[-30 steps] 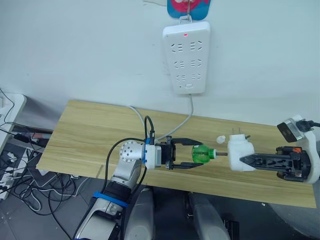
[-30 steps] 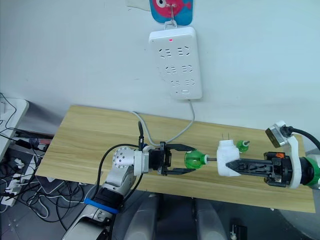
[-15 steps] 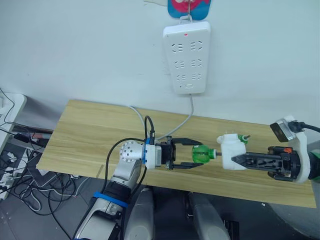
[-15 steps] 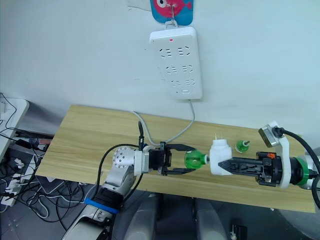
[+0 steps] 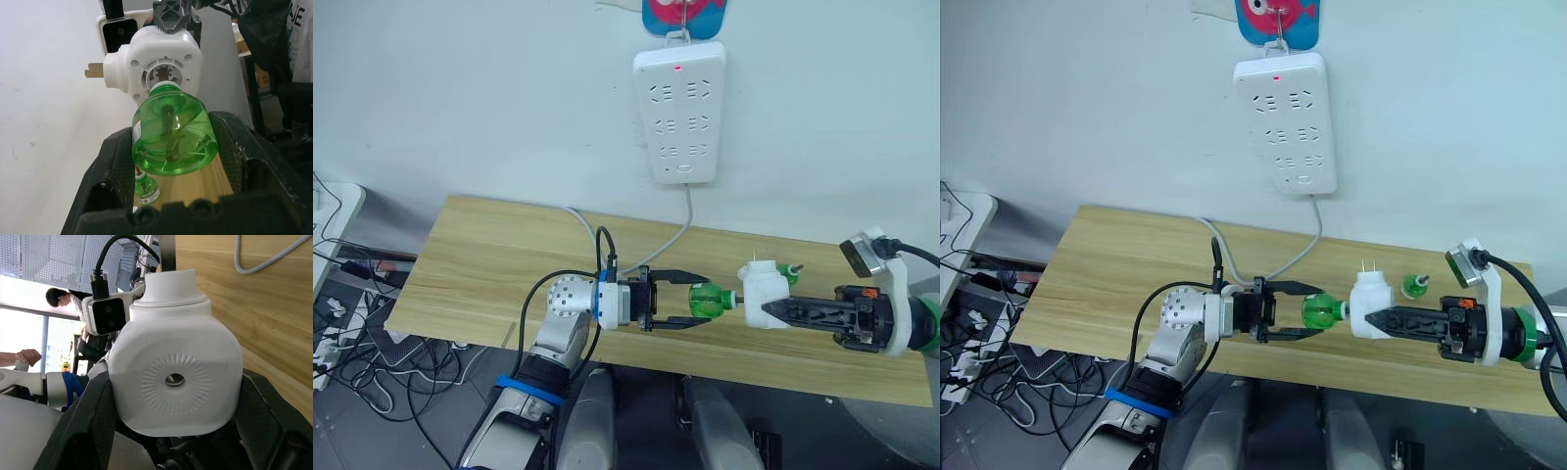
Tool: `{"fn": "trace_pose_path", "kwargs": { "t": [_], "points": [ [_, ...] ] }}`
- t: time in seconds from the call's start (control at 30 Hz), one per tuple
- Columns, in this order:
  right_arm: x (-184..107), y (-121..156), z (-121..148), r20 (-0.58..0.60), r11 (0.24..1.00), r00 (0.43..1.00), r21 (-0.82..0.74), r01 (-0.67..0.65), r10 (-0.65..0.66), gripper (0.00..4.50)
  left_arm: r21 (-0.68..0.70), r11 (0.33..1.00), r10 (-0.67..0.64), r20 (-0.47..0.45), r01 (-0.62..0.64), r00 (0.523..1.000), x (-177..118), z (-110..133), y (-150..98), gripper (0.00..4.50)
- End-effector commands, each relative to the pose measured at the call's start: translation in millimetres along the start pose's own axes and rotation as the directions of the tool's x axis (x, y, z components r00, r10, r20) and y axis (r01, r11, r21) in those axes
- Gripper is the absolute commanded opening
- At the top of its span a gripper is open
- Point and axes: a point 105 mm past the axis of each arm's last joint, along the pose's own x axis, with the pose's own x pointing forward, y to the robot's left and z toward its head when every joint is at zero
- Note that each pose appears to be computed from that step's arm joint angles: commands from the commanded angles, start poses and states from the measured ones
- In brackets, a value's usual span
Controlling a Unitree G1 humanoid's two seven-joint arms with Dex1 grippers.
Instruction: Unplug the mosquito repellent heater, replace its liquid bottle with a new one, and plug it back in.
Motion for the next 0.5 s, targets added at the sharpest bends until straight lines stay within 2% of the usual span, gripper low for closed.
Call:
{"fn": "trace_pose_path", "kwargs": {
  "t": [0.03,0.5],
  "points": [
    [-1.1,3.0,1.0,-0.007,1.000,1.000,-0.010,0.006,-0.006,2.93,0.044,0.999,-0.029,0.053,0.027,0.998,10.7,12.7,-0.5,2.24],
    [-5.2,-2.4,4.7,0.007,0.999,0.999,-0.001,0.045,-0.045,2.93,0.042,0.999,-0.029,0.053,0.027,0.998,10.5,12.3,-1.0,2.24]
  ]
}}
